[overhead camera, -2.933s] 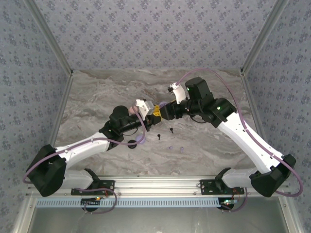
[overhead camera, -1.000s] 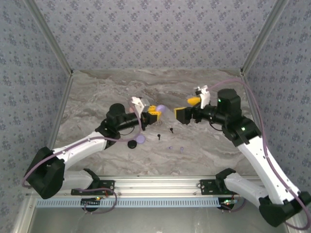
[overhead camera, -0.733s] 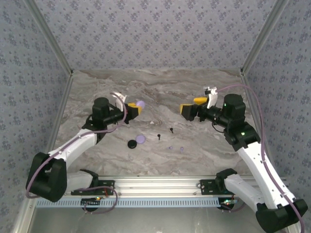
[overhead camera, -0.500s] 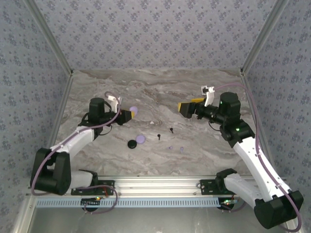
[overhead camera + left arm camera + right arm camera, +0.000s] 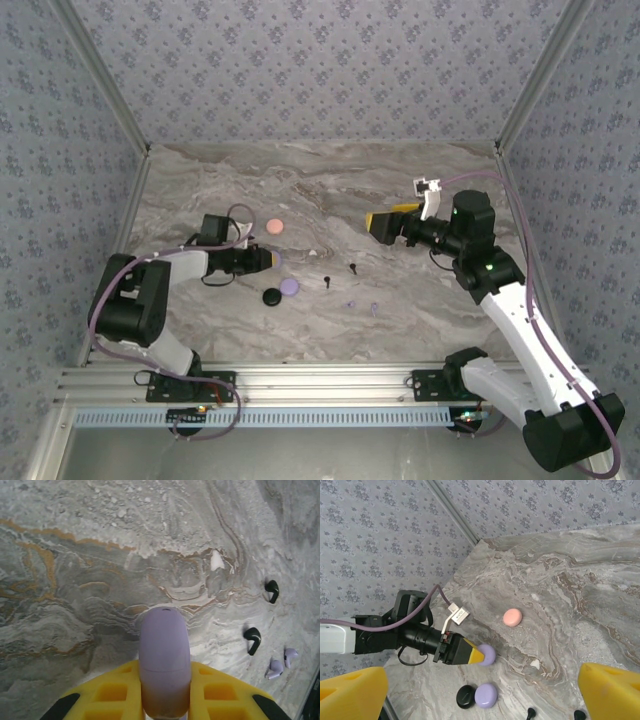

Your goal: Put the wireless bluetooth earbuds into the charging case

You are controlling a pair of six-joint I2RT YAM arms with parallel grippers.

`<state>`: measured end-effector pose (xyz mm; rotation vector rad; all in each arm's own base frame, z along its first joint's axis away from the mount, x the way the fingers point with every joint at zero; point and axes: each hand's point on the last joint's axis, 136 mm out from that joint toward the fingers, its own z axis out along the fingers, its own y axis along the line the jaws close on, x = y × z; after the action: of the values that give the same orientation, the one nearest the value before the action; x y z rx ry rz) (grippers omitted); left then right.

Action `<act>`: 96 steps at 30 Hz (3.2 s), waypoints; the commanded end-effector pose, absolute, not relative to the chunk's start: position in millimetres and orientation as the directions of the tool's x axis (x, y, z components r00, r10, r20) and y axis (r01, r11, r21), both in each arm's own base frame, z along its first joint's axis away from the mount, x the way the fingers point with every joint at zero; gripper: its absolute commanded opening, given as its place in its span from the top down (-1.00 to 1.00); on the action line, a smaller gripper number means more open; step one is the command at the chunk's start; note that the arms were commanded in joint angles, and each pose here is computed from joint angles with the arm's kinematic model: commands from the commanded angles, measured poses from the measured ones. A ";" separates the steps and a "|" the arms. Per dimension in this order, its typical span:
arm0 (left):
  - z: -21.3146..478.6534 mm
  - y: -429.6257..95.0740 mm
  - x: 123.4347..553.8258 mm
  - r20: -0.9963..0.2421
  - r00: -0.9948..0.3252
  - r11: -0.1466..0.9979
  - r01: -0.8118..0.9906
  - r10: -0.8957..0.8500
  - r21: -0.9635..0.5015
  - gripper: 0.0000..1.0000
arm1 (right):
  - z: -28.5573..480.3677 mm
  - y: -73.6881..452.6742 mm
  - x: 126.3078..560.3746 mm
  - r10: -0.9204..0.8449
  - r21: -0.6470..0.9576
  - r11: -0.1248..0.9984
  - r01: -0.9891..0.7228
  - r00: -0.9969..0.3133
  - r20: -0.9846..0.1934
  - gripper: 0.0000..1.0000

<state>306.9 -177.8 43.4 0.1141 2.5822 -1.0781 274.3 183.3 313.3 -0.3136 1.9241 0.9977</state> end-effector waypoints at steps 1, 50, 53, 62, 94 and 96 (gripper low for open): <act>45.1 -177.8 321.1 -0.359 -0.931 0.717 0.205 -0.067 -0.666 0.68 | 321.8 179.0 272.5 0.172 0.492 0.651 -0.577 -0.520 -0.837 -1.00; 208.8 -86.7 304.4 -0.855 -0.468 0.917 0.193 -0.226 -0.349 -0.89 | 129.3 335.5 251.6 -0.492 0.111 0.786 -0.609 -0.724 -0.483 -0.78; 207.7 -84.8 304.4 -0.855 -0.467 0.919 0.187 -0.227 -0.346 -0.91 | 107.1 349.3 250.1 -0.543 0.078 0.768 -0.635 -0.712 -0.445 -0.66; 205.8 -79.9 302.7 -0.854 -0.466 0.923 0.174 -0.229 -0.343 -0.94 | 59.0 371.0 244.0 -0.650 -0.013 0.727 -0.686 -0.683 -0.332 -0.41; 204.8 -81.3 302.3 -0.844 -0.482 0.917 0.180 -0.233 -0.356 -0.98 | 24.7 387.5 257.6 -0.692 -0.088 0.702 -0.707 -0.648 -0.318 -0.06; 207.5 -87.0 301.9 -0.844 -0.489 0.909 0.213 -0.219 -0.359 -0.97 | 37.3 383.0 260.7 -0.688 -0.098 0.701 -0.706 -0.634 -0.353 -0.03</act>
<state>302.3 -81.8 202.8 -0.0346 2.0171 -0.4830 249.2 391.4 24.0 -1.1139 2.6057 0.1124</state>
